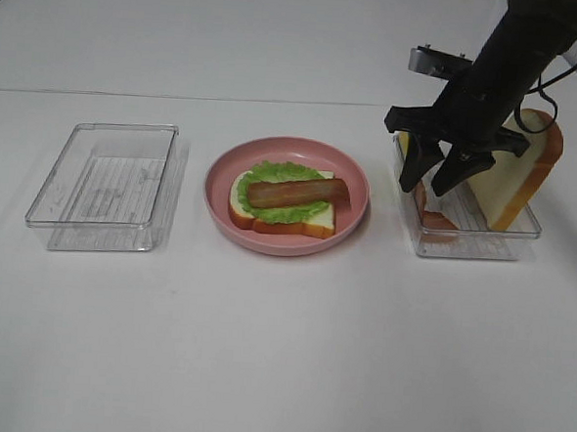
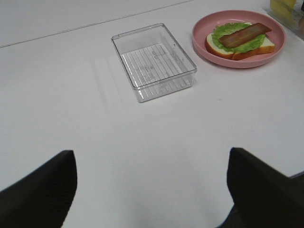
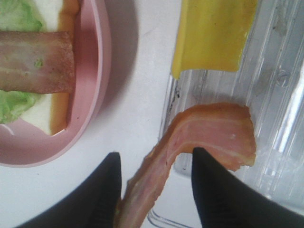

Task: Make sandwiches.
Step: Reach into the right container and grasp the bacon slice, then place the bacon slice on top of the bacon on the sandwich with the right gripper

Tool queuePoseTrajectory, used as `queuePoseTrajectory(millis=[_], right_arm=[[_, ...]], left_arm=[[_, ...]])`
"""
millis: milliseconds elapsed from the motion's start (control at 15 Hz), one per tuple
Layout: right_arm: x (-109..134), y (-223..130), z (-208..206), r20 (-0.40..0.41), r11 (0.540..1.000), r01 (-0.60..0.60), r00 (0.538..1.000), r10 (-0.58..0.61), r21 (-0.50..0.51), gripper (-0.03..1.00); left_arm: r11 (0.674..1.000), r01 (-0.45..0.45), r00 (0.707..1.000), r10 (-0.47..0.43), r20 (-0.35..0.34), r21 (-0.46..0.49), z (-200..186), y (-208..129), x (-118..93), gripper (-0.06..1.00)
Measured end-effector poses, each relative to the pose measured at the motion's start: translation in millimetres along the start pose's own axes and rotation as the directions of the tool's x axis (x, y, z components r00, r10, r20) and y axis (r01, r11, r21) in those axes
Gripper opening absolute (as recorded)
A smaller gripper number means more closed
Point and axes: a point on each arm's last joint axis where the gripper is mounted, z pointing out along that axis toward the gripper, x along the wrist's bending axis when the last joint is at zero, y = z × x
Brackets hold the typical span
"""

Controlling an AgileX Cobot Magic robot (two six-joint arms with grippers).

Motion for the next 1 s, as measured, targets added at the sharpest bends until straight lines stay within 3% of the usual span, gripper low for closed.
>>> queuePoseTrajectory(millis=[133, 400, 667, 1000], right_arm=[[-1.4, 0.2, 4.1, 0.003, 1.0, -0.003, 1.0, 0.003, 0.011, 0.42], [-1.1, -0.5, 1.6, 0.007, 1.0, 0.004, 1.0, -0.004, 0.029, 0.01], [1.3, -1.9, -5.4, 0.003, 0.999, 0.012, 1.0, -0.012, 0.053, 0.0], [19.5, -11.5, -51.0, -0.051, 0.999, 0.032, 0.998, -0.031, 0.018, 0.0]], left_arm=[[1.0, 0.0, 1.0, 0.0, 0.0, 0.0, 0.0, 0.0, 0.0, 0.81], [1.0, 0.0, 1.0, 0.0, 0.0, 0.0, 0.0, 0.0, 0.0, 0.81], [1.0, 0.0, 1.0, 0.0, 0.0, 0.0, 0.0, 0.0, 0.0, 0.81], [1.0, 0.0, 1.0, 0.0, 0.0, 0.0, 0.0, 0.0, 0.0, 0.81]])
